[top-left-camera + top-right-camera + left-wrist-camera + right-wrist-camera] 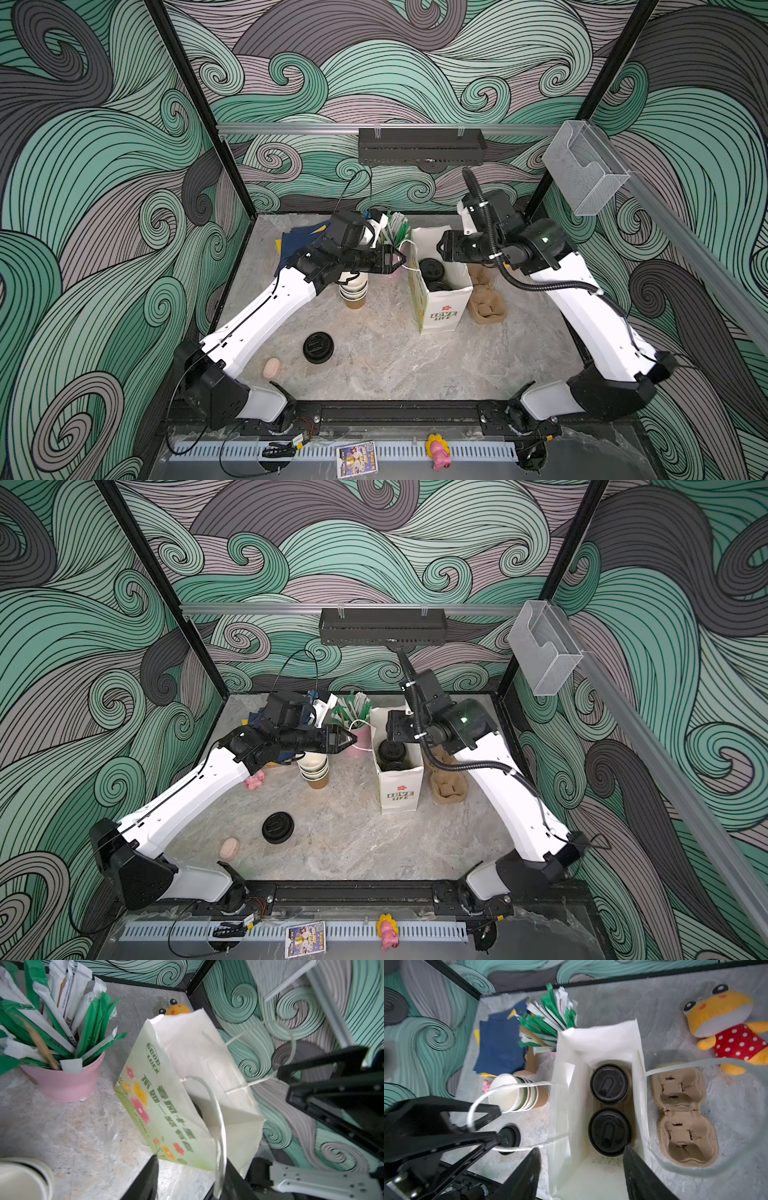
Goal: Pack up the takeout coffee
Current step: 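Open and lift the right gripper off the cup while the left releases the rim, then lower the left gripper into the pink cup and grasp a white-wrapped straw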
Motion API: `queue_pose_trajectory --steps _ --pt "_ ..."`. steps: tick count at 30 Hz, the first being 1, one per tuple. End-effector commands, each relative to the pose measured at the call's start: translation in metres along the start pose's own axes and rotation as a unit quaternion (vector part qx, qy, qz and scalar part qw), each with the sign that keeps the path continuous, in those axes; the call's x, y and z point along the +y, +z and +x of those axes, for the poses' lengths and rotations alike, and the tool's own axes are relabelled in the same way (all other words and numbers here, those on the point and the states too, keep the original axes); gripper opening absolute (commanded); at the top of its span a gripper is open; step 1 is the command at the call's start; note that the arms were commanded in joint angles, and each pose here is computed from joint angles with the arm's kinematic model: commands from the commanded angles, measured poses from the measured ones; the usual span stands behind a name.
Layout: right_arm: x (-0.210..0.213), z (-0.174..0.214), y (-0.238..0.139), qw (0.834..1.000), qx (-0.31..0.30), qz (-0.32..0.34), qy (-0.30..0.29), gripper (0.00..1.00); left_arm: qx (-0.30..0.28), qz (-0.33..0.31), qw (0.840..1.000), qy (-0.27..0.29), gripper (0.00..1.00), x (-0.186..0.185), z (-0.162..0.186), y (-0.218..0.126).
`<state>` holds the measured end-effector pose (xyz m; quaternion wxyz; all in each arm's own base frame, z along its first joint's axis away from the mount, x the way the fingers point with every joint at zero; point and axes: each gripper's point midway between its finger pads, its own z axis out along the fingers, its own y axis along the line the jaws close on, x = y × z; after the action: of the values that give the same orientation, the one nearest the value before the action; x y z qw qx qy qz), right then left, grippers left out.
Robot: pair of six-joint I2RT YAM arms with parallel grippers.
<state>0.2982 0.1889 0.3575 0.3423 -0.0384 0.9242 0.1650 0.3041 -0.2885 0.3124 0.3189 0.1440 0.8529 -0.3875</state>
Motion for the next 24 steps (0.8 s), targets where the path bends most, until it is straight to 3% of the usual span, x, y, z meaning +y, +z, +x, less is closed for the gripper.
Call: queue_pose_trajectory --steps 1,6,10,17,24 --pt "0.000 -0.019 -0.027 0.998 -0.067 -0.005 -0.013 0.64 -0.083 -0.004 0.996 0.038 0.61 -0.024 -0.040 -0.046" --pt "-0.020 -0.027 -0.044 0.993 -0.112 0.032 -0.017 0.62 -0.140 -0.136 0.981 0.020 0.66 0.008 -0.064 -0.087" --pt "-0.025 -0.032 -0.043 0.991 -0.121 0.048 -0.020 0.62 -0.104 -0.241 0.965 -0.017 0.63 0.050 -0.059 -0.080" --pt "-0.030 -0.030 -0.032 0.991 -0.111 0.063 -0.024 0.62 -0.016 -0.256 0.964 -0.074 0.50 0.081 -0.038 -0.014" --pt "-0.032 -0.025 -0.025 0.992 -0.106 0.063 -0.028 0.62 0.023 -0.280 0.957 -0.077 0.56 0.101 -0.027 0.033"
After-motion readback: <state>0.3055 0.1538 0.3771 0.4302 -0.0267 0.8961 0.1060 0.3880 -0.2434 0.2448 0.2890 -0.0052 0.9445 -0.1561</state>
